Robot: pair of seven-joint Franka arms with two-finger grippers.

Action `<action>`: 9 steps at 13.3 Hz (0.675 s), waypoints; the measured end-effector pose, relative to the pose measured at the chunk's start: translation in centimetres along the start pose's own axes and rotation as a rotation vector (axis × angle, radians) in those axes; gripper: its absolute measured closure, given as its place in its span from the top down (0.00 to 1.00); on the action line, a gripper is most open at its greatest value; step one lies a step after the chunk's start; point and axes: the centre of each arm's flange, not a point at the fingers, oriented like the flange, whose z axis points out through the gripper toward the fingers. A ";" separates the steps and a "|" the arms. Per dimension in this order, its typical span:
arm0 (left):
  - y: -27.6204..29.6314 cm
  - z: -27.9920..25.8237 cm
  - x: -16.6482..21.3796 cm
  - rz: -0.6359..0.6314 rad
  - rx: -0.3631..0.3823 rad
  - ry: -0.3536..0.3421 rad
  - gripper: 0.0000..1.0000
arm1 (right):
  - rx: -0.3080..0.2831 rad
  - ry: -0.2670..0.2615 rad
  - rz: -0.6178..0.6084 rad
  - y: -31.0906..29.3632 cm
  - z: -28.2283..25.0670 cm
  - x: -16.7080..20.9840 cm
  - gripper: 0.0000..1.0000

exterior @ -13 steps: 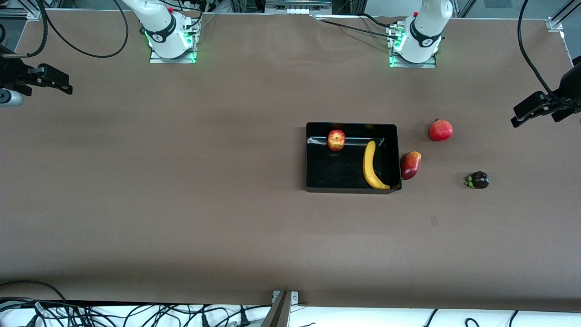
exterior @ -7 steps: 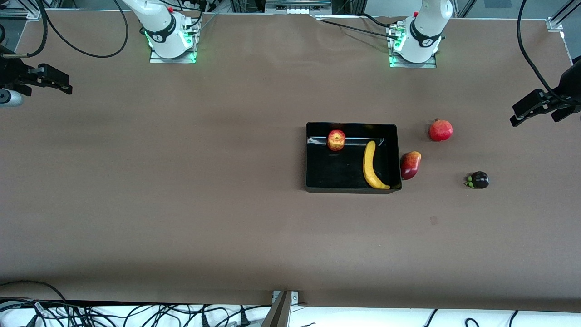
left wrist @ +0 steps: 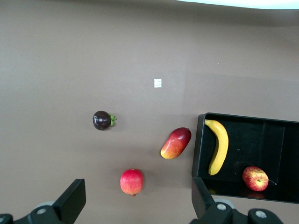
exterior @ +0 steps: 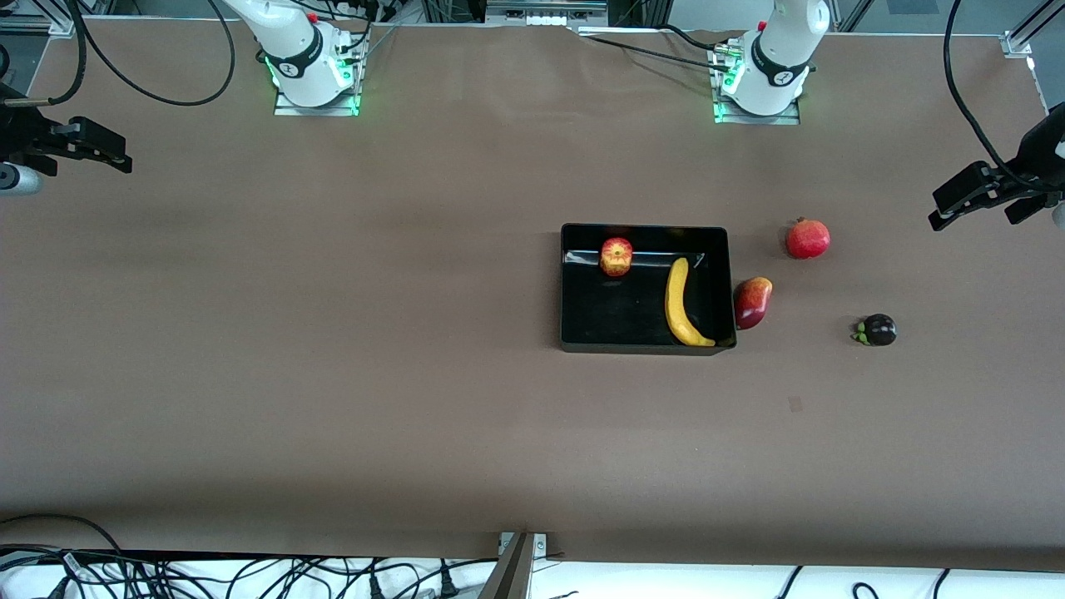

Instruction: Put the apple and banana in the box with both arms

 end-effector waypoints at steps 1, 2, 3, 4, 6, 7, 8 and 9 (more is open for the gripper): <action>0.0 0.0 0.0 0.001 0.000 0.000 1.00 | 0.000 0.000 0.000 0.0 0.0 0.0 1.00; 0.1 0.0 0.0 0.002 0.000 0.000 1.00 | 0.000 0.000 0.000 0.0 0.0 0.0 1.00; 0.0 0.0 0.0 0.001 0.000 0.000 1.00 | 0.000 0.000 0.000 0.0 0.0 0.0 1.00; 0.0 0.0 0.0 0.001 0.000 0.000 1.00 | 0.000 0.000 0.000 0.0 0.0 0.0 1.00; 0.0 0.0 0.0 0.002 0.000 0.000 1.00 | 0.000 0.000 0.000 0.0 0.0 0.0 1.00; 0.1 0.0 0.0 0.010 0.000 -0.001 1.00 | 0.000 0.000 0.000 0.0 0.0 0.0 1.00; 0.3 0.0 -0.1 0.027 0.000 -0.002 1.00 | 0.000 0.000 0.000 0.0 0.0 0.0 1.00; 0.5 0.0 -0.1 0.041 0.000 -0.005 1.00 | 0.000 0.000 0.000 0.0 0.0 0.0 1.00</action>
